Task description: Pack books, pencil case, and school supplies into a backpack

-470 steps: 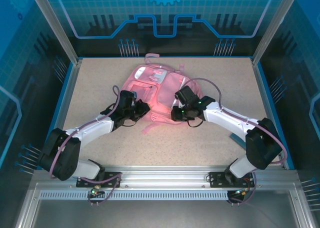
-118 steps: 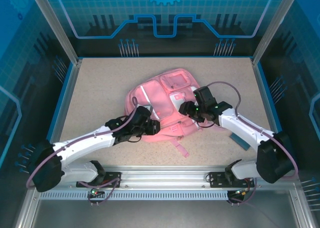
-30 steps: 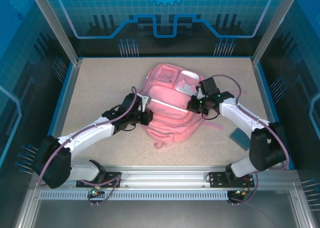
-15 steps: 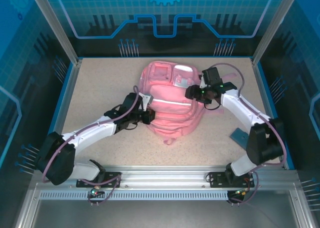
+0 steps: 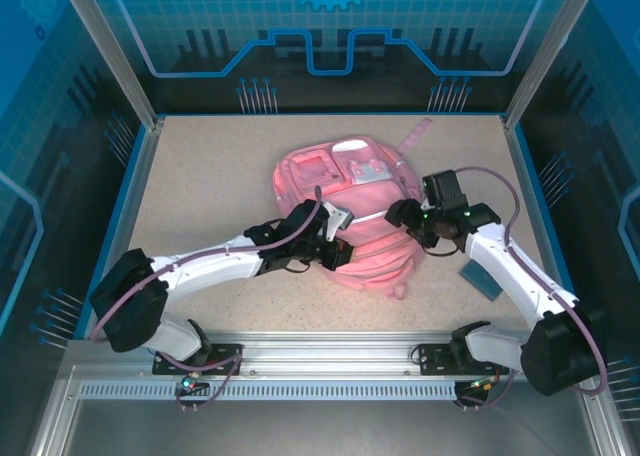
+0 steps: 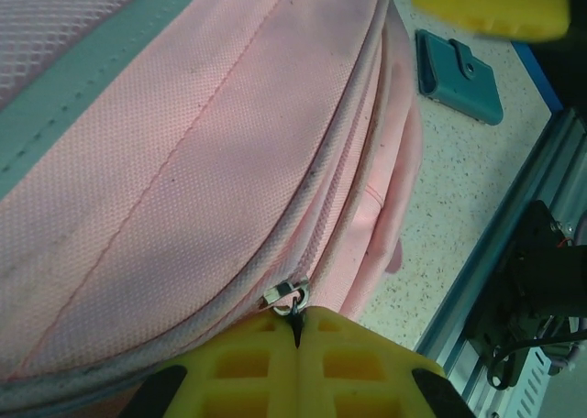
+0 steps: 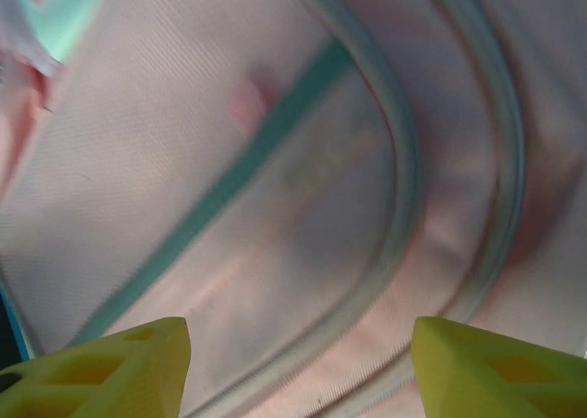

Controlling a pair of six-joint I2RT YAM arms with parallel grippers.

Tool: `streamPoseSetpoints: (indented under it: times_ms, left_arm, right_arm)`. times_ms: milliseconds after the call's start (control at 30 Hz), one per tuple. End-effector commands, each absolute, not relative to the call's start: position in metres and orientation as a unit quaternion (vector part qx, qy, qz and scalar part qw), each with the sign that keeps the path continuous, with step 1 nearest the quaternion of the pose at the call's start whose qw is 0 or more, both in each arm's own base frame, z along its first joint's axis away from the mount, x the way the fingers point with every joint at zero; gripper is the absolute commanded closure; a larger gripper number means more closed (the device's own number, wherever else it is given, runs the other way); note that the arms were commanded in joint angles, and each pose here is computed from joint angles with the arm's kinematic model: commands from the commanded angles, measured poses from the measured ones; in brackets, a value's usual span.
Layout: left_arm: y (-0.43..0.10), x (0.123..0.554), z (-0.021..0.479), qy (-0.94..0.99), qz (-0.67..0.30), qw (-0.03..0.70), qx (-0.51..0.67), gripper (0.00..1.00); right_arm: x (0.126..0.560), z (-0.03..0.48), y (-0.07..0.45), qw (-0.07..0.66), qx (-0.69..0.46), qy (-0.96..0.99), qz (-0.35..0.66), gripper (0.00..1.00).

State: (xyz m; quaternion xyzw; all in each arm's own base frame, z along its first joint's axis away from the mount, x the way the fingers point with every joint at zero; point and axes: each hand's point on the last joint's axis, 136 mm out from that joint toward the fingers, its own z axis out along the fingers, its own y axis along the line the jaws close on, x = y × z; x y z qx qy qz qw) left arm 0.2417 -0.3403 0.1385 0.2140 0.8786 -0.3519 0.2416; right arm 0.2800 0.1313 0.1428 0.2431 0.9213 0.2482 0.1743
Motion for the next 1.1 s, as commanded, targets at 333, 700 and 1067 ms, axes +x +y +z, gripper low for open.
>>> streamPoseSetpoints:
  times_ms: [333, 700, 1067]
  left_arm:
    - [-0.333, 0.247, 0.154, 0.886, -0.322, 0.256, 0.213, 1.0]
    - [-0.251, 0.244, 0.136, 0.934, -0.18, 0.251, 0.178, 1.0]
    - [-0.197, 0.308, 0.131, 0.942, -0.141, 0.3, 0.051, 1.0]
  right_arm:
    - [0.303, 0.138, 0.158, 0.168, 0.242, 0.917, 0.269, 0.75]
    - [0.327, 0.146, 0.135, 0.229, 0.216, 0.93, 0.191, 0.92]
    - [0.35, 0.136, 0.226, 0.179, 0.071, 0.942, 0.275, 0.92]
